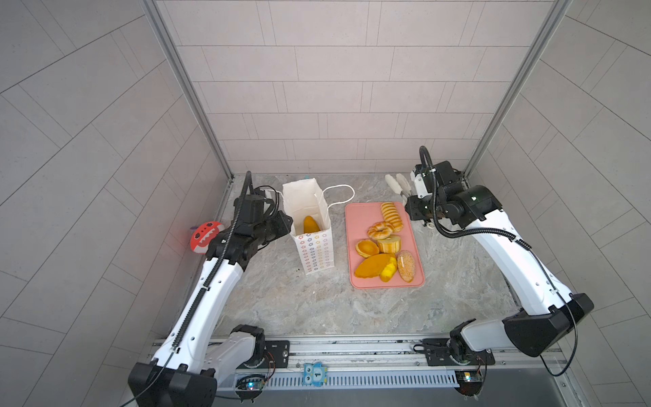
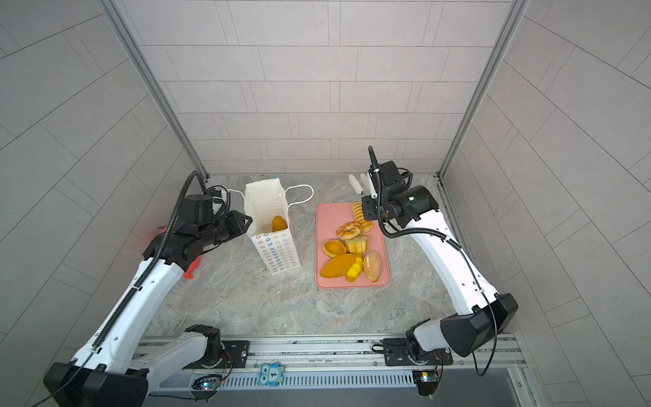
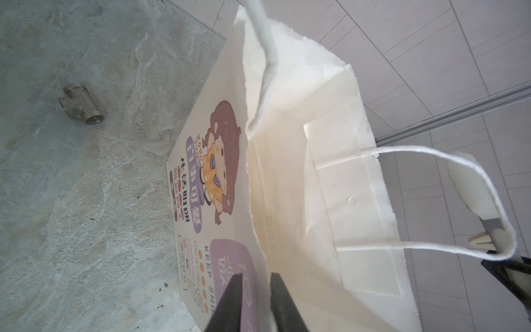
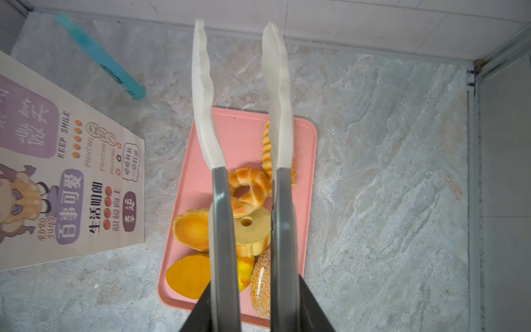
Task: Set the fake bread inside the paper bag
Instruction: 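Withdraw the right gripper back over the tray of breads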
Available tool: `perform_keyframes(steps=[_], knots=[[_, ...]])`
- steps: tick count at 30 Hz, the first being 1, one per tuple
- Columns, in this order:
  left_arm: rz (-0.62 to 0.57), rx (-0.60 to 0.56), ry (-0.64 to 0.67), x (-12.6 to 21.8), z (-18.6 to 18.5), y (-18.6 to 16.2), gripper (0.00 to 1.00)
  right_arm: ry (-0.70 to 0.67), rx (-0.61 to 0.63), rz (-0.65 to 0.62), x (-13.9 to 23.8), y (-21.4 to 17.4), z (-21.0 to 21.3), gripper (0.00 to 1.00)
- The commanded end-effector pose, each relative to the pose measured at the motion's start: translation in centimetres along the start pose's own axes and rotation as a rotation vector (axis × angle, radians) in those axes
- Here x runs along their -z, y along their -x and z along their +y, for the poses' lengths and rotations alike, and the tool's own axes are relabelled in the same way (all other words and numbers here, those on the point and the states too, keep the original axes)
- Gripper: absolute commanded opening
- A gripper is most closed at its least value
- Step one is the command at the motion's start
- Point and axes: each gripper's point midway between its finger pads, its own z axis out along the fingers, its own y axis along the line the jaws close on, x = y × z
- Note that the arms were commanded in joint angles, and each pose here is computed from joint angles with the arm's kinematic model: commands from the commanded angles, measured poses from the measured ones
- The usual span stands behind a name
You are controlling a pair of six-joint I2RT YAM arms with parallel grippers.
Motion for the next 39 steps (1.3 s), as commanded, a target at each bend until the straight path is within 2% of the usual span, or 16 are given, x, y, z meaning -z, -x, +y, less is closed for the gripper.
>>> perform_keyframes(steps=[1,7,14,22,39], knots=[[-0.012,-0.017,-0.013,0.4,-0.6,0.7,0.34,-0.033,0.022,0.055,-1.5,-0.9,-0.9,0.37],[0.006,-0.032,-0.019,0.2,-0.7,0.5,0.45,-0.104,0.063,0.181,-5.1,-2.6,-2.2,0.37],[0.02,-0.051,-0.025,0.1,-0.8,0.4,0.53,-0.172,0.101,0.28,-7.7,-3.0,-3.0,0.37],[0.035,-0.062,-0.03,0.0,-0.7,-0.1,0.54,-0.242,0.11,0.434,-10.1,-3.7,-3.5,0.37],[0.054,-0.065,-0.037,-0.5,-0.5,-0.7,0.55,-0.259,0.124,0.481,-13.2,-3.2,-3.3,0.42]])
